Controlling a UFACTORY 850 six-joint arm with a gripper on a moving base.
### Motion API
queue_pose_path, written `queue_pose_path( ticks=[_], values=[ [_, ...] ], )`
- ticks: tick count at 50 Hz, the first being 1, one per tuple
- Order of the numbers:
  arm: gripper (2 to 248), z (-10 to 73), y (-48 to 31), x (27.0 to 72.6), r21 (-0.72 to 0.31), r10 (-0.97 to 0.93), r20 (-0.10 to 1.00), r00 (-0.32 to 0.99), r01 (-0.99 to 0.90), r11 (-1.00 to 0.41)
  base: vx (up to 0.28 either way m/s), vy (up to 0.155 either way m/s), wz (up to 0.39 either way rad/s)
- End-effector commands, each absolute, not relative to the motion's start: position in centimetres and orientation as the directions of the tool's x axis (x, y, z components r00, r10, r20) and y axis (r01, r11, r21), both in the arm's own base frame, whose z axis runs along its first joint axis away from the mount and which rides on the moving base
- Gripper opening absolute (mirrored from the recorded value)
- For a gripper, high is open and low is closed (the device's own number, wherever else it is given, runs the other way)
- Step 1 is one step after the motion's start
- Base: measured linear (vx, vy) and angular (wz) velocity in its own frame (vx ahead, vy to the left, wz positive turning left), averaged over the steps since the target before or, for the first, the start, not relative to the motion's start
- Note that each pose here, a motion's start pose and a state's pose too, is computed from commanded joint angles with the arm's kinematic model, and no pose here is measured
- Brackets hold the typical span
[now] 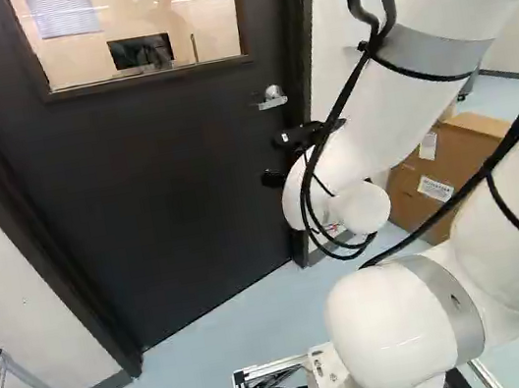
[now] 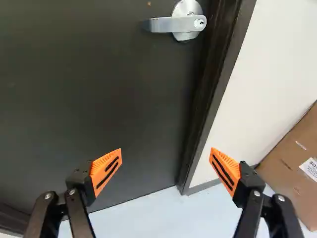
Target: Open the door and move inside
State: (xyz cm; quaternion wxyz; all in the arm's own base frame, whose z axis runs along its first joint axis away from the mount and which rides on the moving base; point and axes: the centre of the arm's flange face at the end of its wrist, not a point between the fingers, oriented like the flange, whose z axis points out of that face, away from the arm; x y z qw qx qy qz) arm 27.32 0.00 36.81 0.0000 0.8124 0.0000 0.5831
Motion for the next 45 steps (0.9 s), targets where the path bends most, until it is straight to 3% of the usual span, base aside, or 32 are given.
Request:
queue_pose_path(
  ticks=[45],
  values=[
    [247,41.2,0.0,30.6,0.0,0.0,0.978,0.211,0.0,-1.0,0.0,0.0,0.0]
  ],
)
